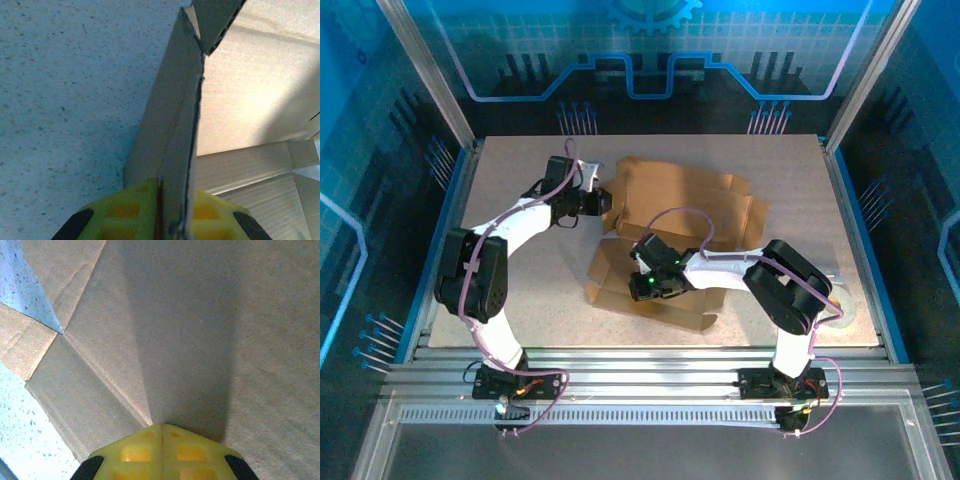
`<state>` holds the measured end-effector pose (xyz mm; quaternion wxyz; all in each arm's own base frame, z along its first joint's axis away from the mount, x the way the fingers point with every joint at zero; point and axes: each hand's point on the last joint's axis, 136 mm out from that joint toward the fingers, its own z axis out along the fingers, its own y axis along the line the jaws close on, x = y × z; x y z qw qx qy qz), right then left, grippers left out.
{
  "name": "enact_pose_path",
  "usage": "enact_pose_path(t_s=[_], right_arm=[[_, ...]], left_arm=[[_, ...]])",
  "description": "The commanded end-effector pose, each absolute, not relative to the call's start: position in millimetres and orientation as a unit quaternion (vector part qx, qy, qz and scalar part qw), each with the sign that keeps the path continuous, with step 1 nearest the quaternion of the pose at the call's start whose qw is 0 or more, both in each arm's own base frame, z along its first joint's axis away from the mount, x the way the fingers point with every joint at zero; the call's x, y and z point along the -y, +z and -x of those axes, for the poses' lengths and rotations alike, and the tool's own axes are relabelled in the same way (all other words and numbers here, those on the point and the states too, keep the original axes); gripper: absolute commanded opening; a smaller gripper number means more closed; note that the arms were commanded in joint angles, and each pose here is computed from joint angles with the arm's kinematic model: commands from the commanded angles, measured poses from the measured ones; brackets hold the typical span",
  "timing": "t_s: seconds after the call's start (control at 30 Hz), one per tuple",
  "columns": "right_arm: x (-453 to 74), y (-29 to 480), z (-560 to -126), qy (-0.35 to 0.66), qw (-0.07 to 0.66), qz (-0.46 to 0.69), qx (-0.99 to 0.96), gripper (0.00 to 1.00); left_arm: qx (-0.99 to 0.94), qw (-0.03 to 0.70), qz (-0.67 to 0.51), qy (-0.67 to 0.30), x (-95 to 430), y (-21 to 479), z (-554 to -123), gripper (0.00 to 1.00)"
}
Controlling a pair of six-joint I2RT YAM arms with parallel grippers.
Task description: Fold the paper box
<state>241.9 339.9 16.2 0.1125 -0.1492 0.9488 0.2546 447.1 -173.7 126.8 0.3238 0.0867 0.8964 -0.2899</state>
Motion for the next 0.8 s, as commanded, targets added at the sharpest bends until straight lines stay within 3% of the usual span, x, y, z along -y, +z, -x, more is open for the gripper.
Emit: enact_pose_path(t_s=[0.0,0.77], right_arm=[[-332.6,-3.1,-240.7,0.218,0.110,0.145,-0.959,0.00],[-338.3,-0.9,-233.8,0.219,0.114,0.151,-0.957,0.00]], left_arm=[[-0.934,0.232,-0.056,-0.266,171.5,74.7,-408.6,0.12],[-0.956,0.206,-0.018,-0.210,154.8,34.4,-366.8,0.11]])
